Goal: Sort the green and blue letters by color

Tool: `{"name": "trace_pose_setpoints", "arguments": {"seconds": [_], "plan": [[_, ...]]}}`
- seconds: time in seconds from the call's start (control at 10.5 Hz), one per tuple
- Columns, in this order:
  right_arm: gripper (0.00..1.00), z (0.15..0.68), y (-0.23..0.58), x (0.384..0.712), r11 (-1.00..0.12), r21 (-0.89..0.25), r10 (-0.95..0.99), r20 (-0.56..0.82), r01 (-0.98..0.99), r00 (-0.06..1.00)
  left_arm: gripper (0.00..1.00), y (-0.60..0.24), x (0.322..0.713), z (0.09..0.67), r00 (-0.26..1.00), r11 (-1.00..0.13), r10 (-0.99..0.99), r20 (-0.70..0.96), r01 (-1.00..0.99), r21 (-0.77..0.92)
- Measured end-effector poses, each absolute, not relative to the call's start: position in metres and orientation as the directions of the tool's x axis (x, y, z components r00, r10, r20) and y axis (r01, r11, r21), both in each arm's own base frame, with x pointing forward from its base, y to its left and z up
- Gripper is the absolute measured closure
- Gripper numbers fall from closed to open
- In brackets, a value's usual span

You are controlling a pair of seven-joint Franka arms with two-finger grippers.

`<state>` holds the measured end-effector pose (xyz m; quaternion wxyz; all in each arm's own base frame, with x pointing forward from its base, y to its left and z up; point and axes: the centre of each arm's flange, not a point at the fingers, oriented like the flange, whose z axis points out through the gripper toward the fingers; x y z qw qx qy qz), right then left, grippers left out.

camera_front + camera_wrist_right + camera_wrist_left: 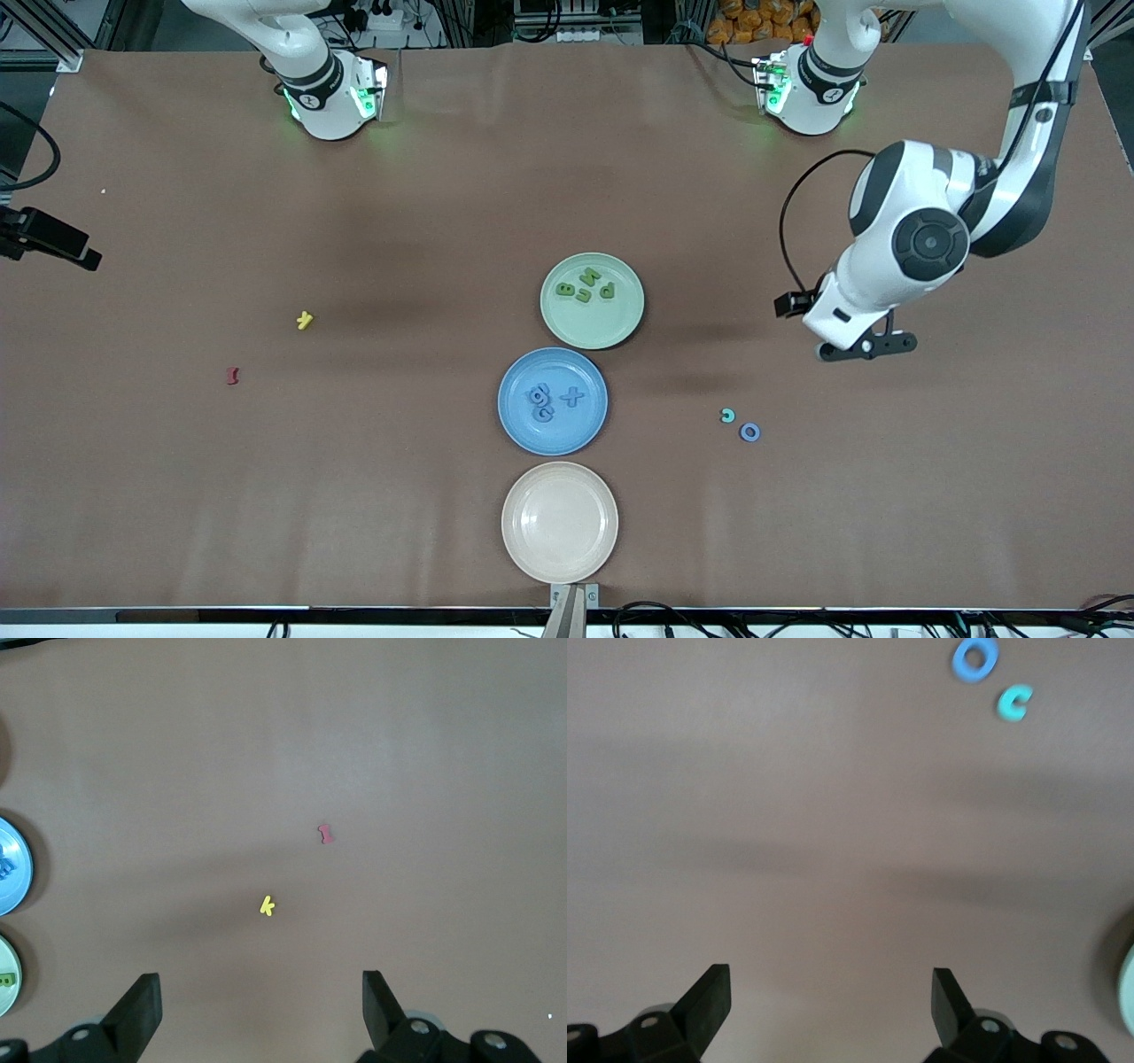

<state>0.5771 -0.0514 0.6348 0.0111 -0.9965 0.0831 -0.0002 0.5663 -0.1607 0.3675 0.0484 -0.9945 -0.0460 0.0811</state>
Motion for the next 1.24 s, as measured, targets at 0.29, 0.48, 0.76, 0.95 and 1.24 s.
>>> {"name": "trace_pose_setpoints", "arguments": {"seconds": [0.29,0.48,0.76,0.95,1.24], "plan": [[0.0,0.633,-0.051,0.577,-0.986,-0.022,-0.165,-0.009,-0.165,0.986,0.0,-0.159,0.526,0.365,0.983,-0.992,0.088,-0.162,0.072,-0.102],[0.0,0.634,-0.051,0.577,-0.986,-0.022,-0.165,-0.009,-0.165,0.986,0.0,-0.156,0.509,0.376,0.992,-0.995,0.064,-0.11,0.054,-0.088],[0.0,0.635,-0.051,0.577,-0.986,-0.022,-0.165,-0.004,-0.165,0.986,0.0,-0.13,0.514,0.432,0.999,-0.997,0.047,0.0,0.047,-0.053],[0.0,0.635,-0.051,0.577,-0.986,-0.022,-0.166,-0.003,-0.166,0.986,0.0,-0.122,0.523,0.482,0.994,-0.997,0.073,0.087,0.074,-0.009],[0.0,0.636,-0.049,0.577,-0.987,-0.023,-0.161,-0.003,-0.162,0.987,0.0,-0.125,0.534,0.543,0.985,-0.997,0.078,0.156,0.077,0.018]]}}
